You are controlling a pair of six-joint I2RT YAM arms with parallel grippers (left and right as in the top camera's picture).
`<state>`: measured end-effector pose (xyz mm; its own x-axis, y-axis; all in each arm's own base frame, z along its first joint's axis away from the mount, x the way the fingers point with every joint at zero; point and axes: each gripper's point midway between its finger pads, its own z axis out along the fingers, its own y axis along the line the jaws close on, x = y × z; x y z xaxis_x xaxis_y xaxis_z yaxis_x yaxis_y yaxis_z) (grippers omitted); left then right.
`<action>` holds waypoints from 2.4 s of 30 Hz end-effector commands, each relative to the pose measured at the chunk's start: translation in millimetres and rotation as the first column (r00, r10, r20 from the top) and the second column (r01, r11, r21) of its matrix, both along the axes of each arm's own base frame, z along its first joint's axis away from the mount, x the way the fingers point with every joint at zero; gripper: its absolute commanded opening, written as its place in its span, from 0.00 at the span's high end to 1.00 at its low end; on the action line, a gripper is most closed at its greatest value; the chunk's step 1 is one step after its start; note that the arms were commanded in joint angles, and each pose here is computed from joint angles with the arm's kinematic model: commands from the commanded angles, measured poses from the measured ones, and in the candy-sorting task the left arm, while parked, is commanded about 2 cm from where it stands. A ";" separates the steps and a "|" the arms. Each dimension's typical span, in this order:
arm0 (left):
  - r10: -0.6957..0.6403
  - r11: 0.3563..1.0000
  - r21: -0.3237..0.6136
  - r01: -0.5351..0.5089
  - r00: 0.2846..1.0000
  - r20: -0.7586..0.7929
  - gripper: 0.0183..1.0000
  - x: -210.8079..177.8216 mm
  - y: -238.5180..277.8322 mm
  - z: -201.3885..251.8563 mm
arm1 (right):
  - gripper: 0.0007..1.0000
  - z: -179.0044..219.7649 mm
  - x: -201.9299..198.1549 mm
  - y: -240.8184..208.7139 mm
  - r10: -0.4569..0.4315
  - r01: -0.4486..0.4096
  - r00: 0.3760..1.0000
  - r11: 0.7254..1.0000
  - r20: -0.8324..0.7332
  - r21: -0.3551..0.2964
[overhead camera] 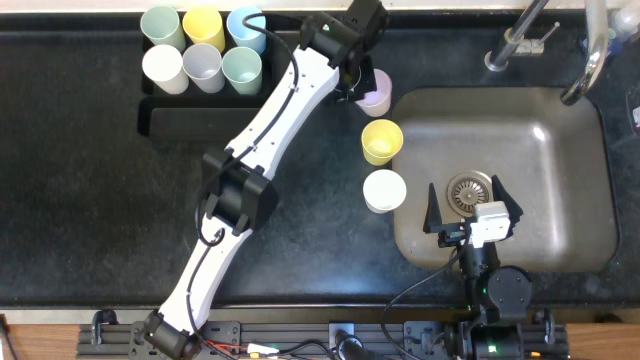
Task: Store Cups
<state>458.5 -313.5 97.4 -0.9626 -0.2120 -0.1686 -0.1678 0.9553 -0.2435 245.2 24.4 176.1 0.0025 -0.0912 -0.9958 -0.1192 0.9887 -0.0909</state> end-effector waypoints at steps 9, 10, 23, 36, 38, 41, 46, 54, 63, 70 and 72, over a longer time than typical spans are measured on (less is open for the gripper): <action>0.095 0.995 -0.054 -0.086 0.974 0.206 0.98 16.8 40.4 108.5 | 0.00 -3.7 0.3 -0.2 0.000 0.000 1.000 1.000 -0.001 -0.003; 0.123 0.992 -0.061 -0.111 0.962 0.245 0.98 15.7 55.9 133.7 | 0.00 -3.7 0.3 -0.2 0.000 0.000 1.000 1.000 -0.001 -0.003; 0.618 0.778 -0.040 -0.627 0.753 0.226 0.98 -66.5 314.5 170.4 | 0.00 -3.7 0.3 -0.2 0.000 0.000 1.000 1.000 -0.001 -0.003; 0.747 0.662 0.033 -0.749 0.663 0.046 0.98 -96.8 375.8 79.3 | 0.00 -3.7 0.3 -0.2 0.000 0.000 1.000 1.000 -0.001 -0.003; 0.750 0.659 0.033 -0.751 0.660 0.045 0.98 -91.4 378.8 73.8 | 0.00 -3.7 0.3 -0.2 0.000 0.000 1.000 1.000 -0.001 -0.003; 0.751 0.658 0.041 -0.752 0.659 0.035 0.98 -83.8 380.4 62.2 | 0.00 -3.7 0.3 -0.2 0.000 0.000 1.000 1.000 -0.001 -0.003; 0.756 0.653 0.051 -0.756 0.654 0.017 0.98 -76.6 384.4 47.5 | 0.00 -3.7 0.3 -0.2 0.000 0.000 1.000 1.000 -0.001 -0.003; 0.792 0.610 0.015 -0.792 0.609 -0.037 0.98 -74.3 403.9 33.3 | 0.00 -3.7 0.3 -0.2 0.000 0.000 1.000 1.000 -0.001 -0.003; 0.789 0.613 0.033 -0.789 0.611 -0.064 0.98 -71.6 402.7 18.6 | 0.00 -3.7 0.3 -0.2 0.000 0.000 1.000 1.000 -0.001 -0.003; 0.791 0.612 0.043 -0.790 0.609 -0.061 0.98 -66.2 405.7 9.2 | 0.00 -3.7 0.3 -0.2 0.000 0.000 1.000 1.000 -0.001 -0.003; 0.792 0.610 0.049 -0.791 0.607 -0.055 0.98 -66.5 407.2 9.1 | 0.00 -3.7 0.3 -0.2 0.000 0.000 1.000 1.000 -0.001 -0.003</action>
<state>390.5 93.1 108.9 -0.4336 -0.8927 -0.1225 -0.8717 0.4500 -0.1939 245.2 24.5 176.1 0.0026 -0.0916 -0.9958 -0.1196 0.9886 -0.0912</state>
